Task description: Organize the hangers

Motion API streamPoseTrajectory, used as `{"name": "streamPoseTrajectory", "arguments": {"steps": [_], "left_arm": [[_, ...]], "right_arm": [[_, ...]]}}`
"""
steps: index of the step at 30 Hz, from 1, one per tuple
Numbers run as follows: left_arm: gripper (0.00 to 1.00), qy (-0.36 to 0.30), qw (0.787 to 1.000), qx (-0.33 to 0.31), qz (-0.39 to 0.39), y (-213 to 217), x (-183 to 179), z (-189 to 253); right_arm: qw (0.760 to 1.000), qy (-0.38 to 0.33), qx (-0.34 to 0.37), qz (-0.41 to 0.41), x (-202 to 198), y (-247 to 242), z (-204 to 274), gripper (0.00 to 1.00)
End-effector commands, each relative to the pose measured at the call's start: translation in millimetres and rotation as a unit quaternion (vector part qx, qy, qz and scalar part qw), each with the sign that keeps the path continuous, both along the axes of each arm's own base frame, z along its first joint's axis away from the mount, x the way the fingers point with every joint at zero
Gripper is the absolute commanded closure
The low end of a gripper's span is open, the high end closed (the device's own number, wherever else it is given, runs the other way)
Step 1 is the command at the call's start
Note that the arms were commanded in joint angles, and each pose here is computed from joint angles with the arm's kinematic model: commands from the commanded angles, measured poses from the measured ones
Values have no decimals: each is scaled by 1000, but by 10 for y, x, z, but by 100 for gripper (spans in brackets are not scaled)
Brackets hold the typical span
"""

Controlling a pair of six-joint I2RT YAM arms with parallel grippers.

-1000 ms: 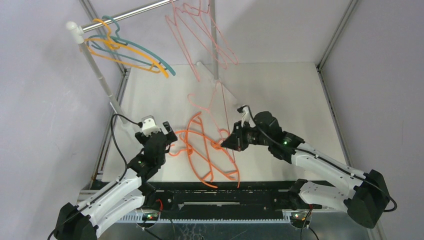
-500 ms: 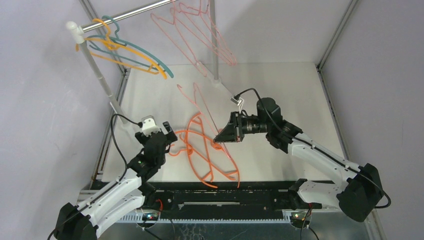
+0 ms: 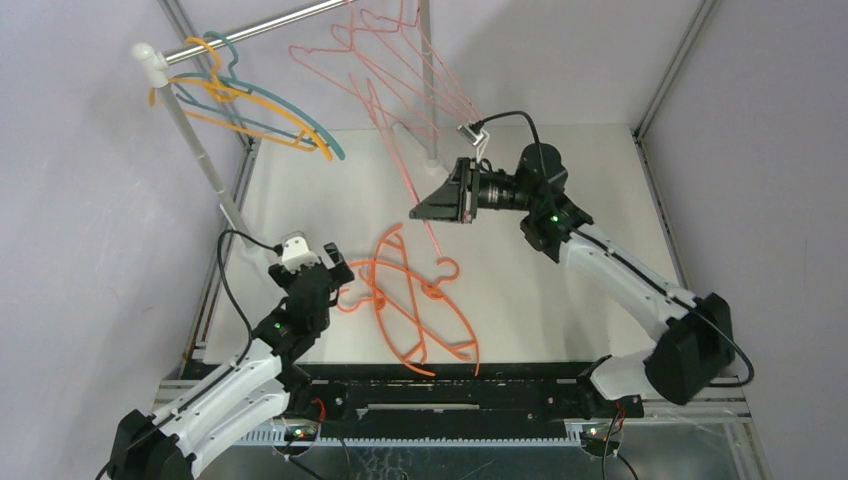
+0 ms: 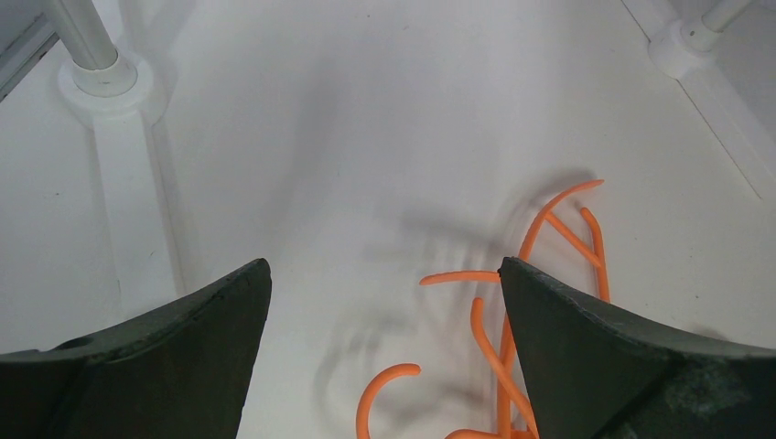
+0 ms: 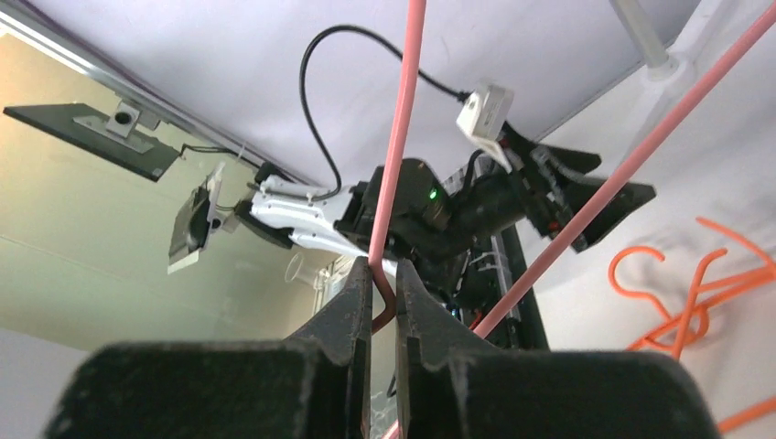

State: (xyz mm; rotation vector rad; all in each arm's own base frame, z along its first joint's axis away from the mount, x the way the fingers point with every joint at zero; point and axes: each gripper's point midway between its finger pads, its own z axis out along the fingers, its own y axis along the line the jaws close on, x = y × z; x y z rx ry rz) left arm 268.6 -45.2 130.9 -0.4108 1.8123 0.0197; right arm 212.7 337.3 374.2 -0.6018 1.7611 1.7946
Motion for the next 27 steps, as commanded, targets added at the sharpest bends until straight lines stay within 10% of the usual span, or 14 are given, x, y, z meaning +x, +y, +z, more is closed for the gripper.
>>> {"name": "streamPoseTrajectory", "arguments": {"steps": [1, 27], "left_arm": [[1, -24, 1000, -12, 13, 26, 31, 157], [1, -27, 999, -14, 10, 21, 31, 187]], "right_arm": [[998, -10, 59, 24, 250, 111, 322, 100], [991, -20, 111, 70, 936, 634, 864, 100]]}}
